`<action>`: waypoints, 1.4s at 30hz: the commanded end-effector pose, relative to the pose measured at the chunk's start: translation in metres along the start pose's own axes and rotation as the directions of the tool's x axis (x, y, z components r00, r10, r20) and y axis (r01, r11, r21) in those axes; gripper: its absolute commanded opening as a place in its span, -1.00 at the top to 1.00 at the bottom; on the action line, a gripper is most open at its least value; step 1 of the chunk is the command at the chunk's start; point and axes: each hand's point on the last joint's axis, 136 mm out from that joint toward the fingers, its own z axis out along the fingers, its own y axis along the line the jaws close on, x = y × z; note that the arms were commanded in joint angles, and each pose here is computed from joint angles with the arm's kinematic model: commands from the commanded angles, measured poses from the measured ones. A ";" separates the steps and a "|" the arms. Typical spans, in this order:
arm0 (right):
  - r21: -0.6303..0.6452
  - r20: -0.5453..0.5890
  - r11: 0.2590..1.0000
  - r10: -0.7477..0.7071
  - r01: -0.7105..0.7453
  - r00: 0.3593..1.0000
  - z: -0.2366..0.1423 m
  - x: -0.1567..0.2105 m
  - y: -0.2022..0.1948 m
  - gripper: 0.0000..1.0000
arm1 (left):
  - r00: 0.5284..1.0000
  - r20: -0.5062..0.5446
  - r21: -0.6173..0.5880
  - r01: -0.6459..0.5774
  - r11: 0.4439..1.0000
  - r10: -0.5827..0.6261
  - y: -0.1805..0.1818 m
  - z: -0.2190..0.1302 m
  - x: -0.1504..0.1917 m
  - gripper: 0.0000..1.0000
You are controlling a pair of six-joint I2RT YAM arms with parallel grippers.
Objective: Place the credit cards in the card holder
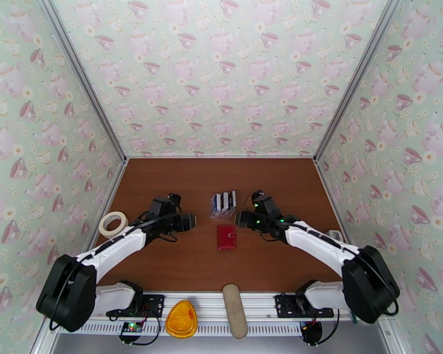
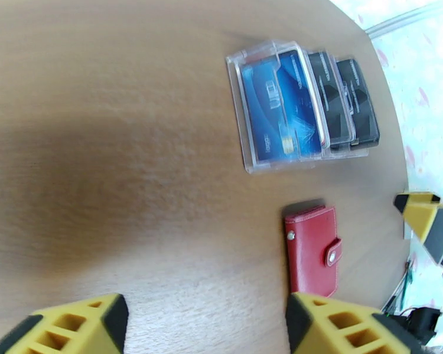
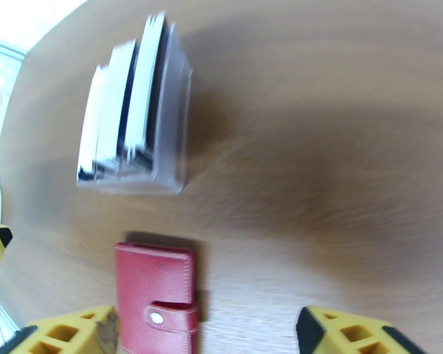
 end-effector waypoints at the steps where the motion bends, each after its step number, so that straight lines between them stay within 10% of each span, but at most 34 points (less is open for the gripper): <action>1: 0.050 0.055 0.999 -0.007 0.005 0.998 -0.020 -0.021 -0.016 -0.88 | 0.997 0.073 -0.009 0.020 1.000 -0.019 0.000 -0.013 -0.026 -0.95; 22: 0.239 0.405 0.964 0.011 -0.117 0.914 -0.087 -0.101 -0.106 -1.00 | 0.937 0.342 -0.208 0.147 0.967 -0.069 0.063 -0.054 -0.114 -1.00; 42: 0.330 0.512 0.944 -0.168 -0.013 0.842 -0.081 -0.122 -0.125 -1.00 | 0.753 0.552 -0.424 -0.114 0.898 0.357 0.101 -0.090 -0.128 -1.00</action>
